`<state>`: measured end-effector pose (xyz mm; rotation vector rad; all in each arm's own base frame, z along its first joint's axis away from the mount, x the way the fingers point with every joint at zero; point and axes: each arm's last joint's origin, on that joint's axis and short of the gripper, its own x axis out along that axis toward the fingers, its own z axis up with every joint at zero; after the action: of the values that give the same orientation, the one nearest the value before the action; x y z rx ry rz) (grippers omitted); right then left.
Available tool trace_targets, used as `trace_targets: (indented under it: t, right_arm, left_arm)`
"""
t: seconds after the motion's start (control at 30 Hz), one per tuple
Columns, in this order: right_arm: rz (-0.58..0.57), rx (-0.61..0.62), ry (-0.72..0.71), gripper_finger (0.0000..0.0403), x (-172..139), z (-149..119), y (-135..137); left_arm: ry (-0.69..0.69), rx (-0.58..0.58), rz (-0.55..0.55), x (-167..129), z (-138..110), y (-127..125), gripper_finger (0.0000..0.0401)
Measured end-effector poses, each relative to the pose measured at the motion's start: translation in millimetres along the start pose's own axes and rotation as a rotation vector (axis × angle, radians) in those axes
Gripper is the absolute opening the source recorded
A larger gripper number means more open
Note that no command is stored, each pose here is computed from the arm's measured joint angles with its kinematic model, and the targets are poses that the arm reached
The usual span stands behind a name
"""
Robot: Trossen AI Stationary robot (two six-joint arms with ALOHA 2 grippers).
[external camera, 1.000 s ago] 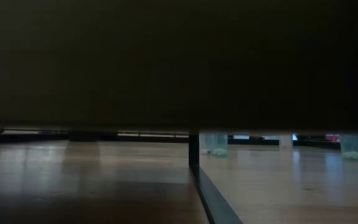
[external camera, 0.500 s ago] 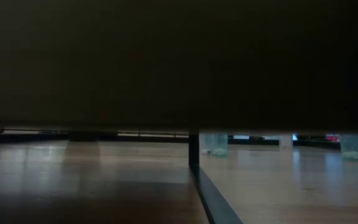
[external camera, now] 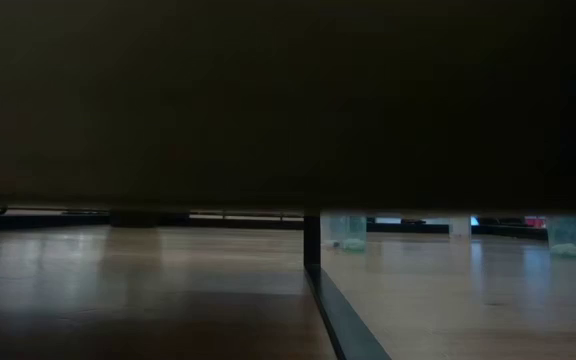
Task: Pick and place medicine bottles onto shelf by color
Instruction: Put the top left green pill bottle on the shelf
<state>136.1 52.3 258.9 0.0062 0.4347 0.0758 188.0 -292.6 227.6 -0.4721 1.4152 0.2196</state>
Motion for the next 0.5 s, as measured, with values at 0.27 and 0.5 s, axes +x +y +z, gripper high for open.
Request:
trace_targets:
  t: [0.27,0.5]
  right_arm:
    - [0.0,0.0,0.0,0.0016,0.0,0.0,0.0]
    - [0.0,0.0,0.0,0.0016,0.0,0.0,0.0]
  left_arm:
    - [0.0,0.0,-0.001,-0.1,0.0,0.0,0.0288]
    - [0.026,-0.001,-0.004,-0.1,-0.5,-0.1,0.0288]
